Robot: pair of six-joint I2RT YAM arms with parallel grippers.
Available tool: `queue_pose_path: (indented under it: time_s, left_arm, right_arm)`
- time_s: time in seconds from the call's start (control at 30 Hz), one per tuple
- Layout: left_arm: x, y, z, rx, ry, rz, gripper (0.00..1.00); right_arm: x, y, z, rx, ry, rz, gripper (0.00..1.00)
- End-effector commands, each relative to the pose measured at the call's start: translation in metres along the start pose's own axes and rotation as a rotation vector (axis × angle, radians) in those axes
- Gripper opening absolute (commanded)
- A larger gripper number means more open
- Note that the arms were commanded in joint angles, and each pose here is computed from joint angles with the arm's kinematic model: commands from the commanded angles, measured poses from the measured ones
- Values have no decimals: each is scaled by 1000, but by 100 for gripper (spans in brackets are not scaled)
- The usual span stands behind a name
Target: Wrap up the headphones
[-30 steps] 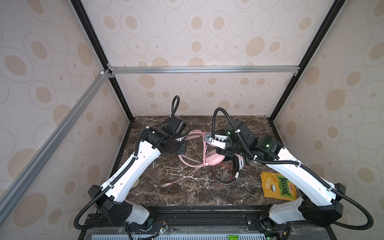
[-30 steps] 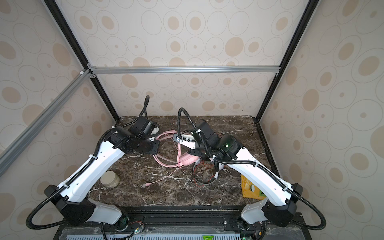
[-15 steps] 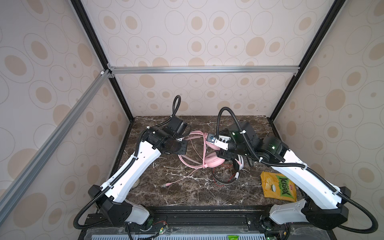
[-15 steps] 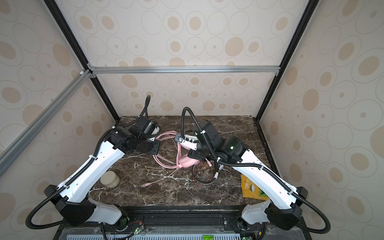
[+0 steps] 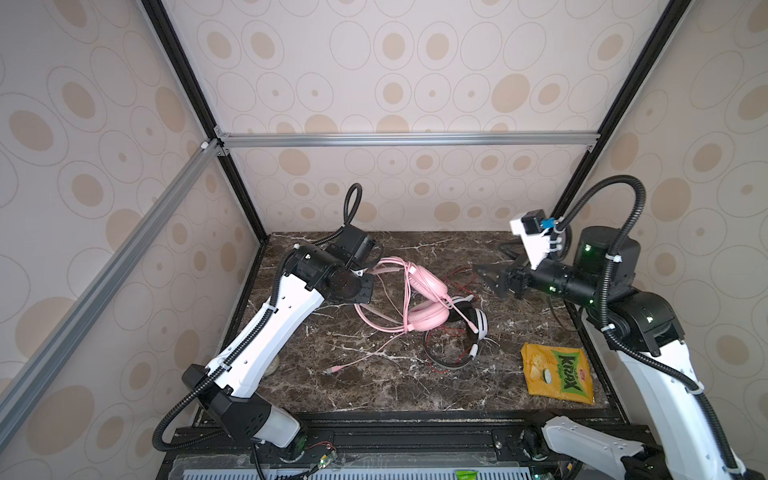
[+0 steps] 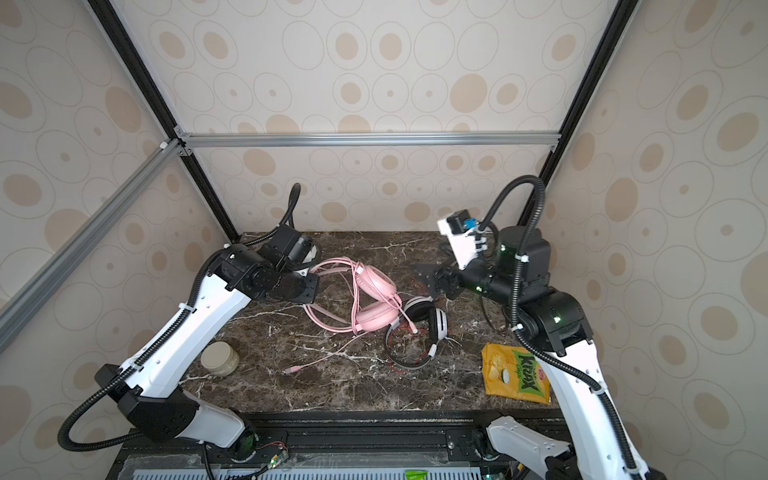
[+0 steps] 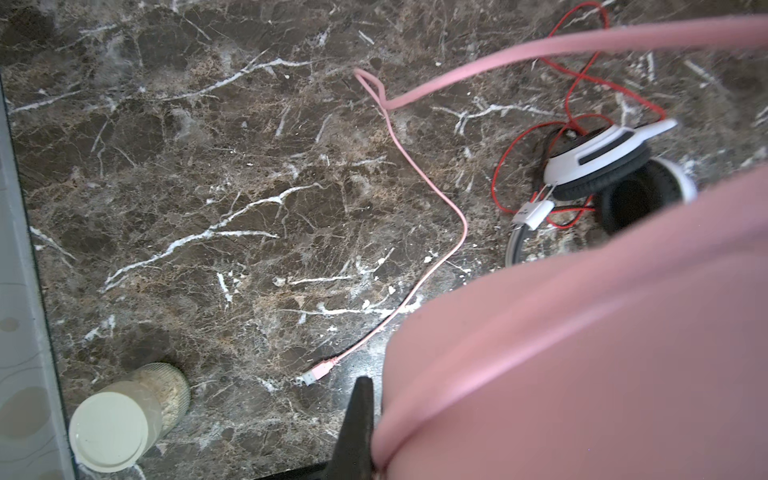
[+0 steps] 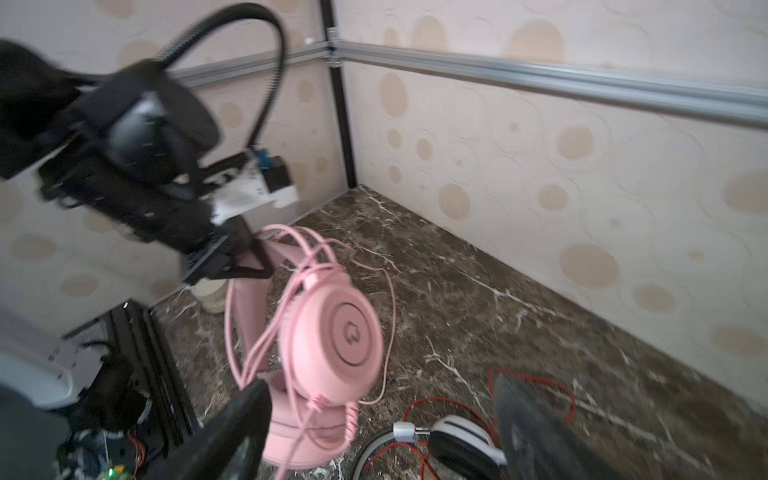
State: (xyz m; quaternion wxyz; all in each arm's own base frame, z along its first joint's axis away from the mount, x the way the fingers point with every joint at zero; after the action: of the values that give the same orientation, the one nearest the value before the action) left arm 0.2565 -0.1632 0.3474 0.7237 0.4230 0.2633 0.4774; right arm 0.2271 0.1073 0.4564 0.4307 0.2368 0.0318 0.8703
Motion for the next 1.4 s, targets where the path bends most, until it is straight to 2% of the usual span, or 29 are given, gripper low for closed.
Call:
queue_pose_path:
  time_s: [0.0, 0.07, 0.2, 0.27, 0.4, 0.53, 0.87, 1.0, 1.17, 1.37]
  left_arm:
    - [-13, 40, 19, -131, 104, -152, 0]
    - [-16, 50, 23, -150, 145, -196, 0]
    - [-16, 73, 30, -199, 259, -240, 0]
    - [-19, 87, 35, -240, 303, -290, 0]
    - [-27, 111, 54, -318, 329, -400, 0]
    - [-28, 125, 68, -377, 341, -444, 0]
    - [-21, 130, 82, -447, 349, -469, 0]
    - [-16, 131, 84, -453, 352, -483, 0]
    - [-4, 131, 85, -459, 363, -487, 0]
    - [3, 130, 87, -462, 366, -496, 0]
  right_arm:
    - [-42, -18, -9, -18, -376, 1, 86]
    - [-68, -39, -27, 20, -486, -26, 86]
    - [-96, -82, -68, 108, -576, 19, 83]
    - [-100, -101, -87, 147, -567, 58, 83]
    - [-81, -135, -121, 231, -429, 156, 85]
    - [-64, -164, -149, 298, -428, 229, 86]
    - [-42, -212, -194, 358, -390, 245, 83]
    - [-43, -229, -206, 367, -419, 230, 79]
    - [-45, -239, -225, 380, -486, 226, 68]
    - [-37, -248, -249, 378, -497, 229, 64]
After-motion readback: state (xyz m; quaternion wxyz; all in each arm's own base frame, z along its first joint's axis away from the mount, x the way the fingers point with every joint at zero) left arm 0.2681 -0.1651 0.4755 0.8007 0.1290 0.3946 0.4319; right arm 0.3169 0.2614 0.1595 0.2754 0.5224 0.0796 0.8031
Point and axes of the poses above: each gripper's point midway between its finger pads, its own y axis back along the fingers, its own x axis along the line the jaws close on, z = x × y, the point moved 6 cm from there along y, back along the fingers, and after that the axes turned 15 degrees about -y, right-handed, at the moved point
